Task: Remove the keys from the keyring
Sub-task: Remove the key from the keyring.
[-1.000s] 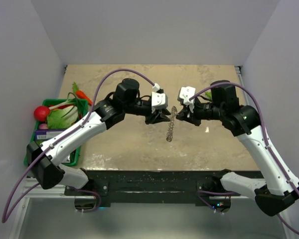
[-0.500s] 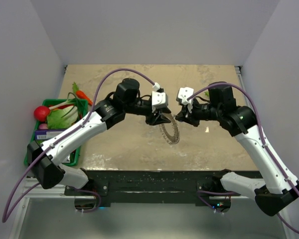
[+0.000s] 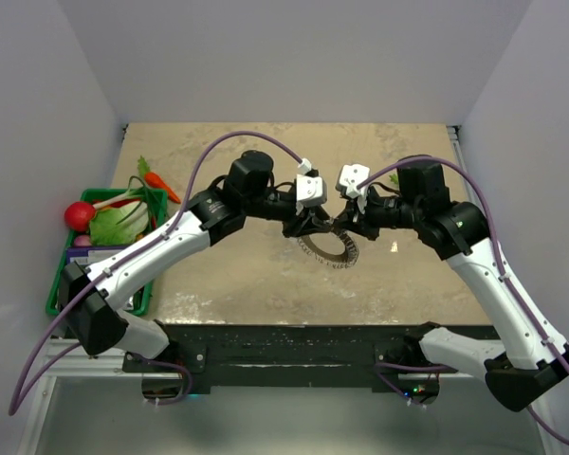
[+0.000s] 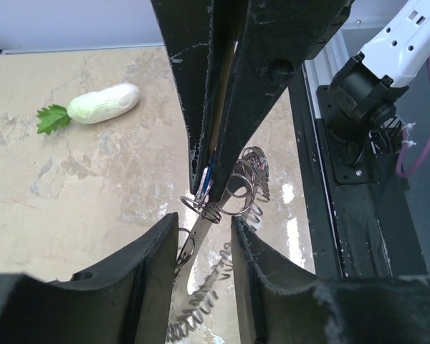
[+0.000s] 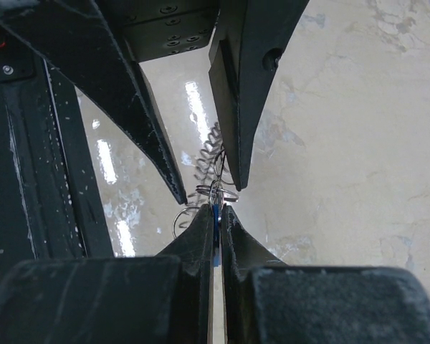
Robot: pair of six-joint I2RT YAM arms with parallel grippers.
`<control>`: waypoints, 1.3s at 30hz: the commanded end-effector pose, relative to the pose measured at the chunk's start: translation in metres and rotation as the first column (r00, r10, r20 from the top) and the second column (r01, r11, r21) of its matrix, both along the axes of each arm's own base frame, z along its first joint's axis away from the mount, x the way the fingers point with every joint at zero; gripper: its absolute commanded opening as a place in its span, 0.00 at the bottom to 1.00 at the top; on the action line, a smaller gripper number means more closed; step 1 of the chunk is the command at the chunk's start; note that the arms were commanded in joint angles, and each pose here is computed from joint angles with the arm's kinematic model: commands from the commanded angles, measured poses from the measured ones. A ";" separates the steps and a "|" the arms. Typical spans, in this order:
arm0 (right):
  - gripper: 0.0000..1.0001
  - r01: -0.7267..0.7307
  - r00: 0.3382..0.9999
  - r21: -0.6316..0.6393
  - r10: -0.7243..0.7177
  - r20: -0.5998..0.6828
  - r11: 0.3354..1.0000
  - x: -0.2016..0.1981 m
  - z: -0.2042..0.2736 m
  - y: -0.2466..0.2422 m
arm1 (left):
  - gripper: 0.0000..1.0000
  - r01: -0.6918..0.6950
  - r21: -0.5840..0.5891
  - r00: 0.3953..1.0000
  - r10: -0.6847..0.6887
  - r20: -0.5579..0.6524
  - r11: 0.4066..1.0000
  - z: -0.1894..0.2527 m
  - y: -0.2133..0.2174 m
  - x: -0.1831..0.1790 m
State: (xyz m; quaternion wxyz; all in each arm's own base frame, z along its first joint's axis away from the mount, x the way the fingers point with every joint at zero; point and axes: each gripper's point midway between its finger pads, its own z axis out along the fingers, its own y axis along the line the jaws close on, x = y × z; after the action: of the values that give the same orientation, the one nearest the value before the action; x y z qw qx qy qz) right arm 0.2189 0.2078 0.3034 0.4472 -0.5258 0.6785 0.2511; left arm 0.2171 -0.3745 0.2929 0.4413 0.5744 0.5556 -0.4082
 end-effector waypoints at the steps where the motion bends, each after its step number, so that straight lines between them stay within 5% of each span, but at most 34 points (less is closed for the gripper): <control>1: 0.00 -0.015 0.997 0.062 0.010 0.071 0.998 0.000 0.023 0.005 | 0.26 -0.014 -0.052 0.999 0.016 0.037 0.999 0.023 -0.007 0.005; 10: 0.00 -0.005 0.998 0.060 0.001 0.071 0.998 0.001 0.020 0.004 | 0.10 -0.033 -0.054 0.999 0.035 0.040 0.998 0.025 -0.007 0.008; 15: 0.00 0.031 0.995 0.062 -0.037 0.096 0.998 0.006 0.023 0.000 | 0.34 -0.023 -0.058 0.999 0.025 0.040 0.998 0.026 -0.005 0.005; 19: 0.00 0.050 0.994 0.059 -0.055 0.094 0.997 0.010 0.022 -0.001 | 0.42 -0.018 -0.063 0.999 0.021 0.040 0.998 0.030 -0.005 0.004; 25: 0.00 0.057 0.995 0.058 -0.061 0.081 0.997 0.011 0.018 0.000 | 0.43 -0.029 -0.074 0.999 0.032 0.043 0.997 0.039 -0.006 0.006; 33: 0.00 0.073 0.994 0.072 -0.079 0.080 0.995 0.013 0.019 0.000 | 0.28 -0.015 -0.074 0.999 0.017 0.028 0.997 0.039 -0.010 0.006; 39: 0.00 0.106 0.987 0.090 -0.116 0.109 0.990 0.017 0.031 -0.003 | 0.42 -0.015 -0.060 1.000 0.016 0.017 0.998 0.029 -0.009 0.005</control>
State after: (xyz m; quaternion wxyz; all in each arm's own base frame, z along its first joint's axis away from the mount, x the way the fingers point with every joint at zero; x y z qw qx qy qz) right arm 0.2275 0.2034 0.3042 0.4690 -0.4982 0.6905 0.2345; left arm 0.2241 -0.3804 0.3143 0.4597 0.5602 0.5540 -0.4098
